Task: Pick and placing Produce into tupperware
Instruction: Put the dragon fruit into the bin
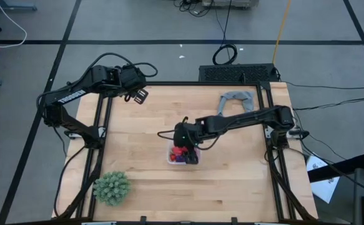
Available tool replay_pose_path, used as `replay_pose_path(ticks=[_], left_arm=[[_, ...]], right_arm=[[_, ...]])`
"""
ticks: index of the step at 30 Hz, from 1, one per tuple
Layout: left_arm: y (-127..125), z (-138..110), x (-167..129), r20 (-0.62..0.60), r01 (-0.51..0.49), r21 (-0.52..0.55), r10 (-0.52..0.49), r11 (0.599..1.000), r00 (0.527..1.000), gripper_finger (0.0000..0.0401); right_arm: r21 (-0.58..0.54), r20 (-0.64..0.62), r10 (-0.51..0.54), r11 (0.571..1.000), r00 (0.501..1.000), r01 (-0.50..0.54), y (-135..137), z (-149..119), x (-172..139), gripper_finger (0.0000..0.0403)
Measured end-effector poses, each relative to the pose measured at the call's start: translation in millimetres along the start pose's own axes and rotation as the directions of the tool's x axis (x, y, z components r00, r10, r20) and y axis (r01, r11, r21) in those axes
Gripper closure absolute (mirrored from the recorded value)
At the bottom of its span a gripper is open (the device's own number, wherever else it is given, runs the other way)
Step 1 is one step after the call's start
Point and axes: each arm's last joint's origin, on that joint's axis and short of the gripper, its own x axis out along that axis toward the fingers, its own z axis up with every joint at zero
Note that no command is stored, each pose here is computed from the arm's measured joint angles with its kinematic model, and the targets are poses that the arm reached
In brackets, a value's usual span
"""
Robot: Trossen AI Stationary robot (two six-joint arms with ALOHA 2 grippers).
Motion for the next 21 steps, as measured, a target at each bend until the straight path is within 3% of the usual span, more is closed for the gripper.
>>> replay_pose_path(ticks=[18, 21], left_arm=[[0, 0, 0, 0.007, -0.012, 0.007, 0.012, 1.000, 1.000, 0.0258], [0, 0, 0, 0.006, -0.012, 0.010, 0.012, 1.000, 1.000, 0.0258]], right_arm=[[-0.012, -0.026, -0.003, 1.000, 1.000, 0.003, -3, -2, 10, 0.0172], [0.029, -0.026, -0.003, 1.000, 1.000, 0.004, -3, -2, 10, 0.0172]])
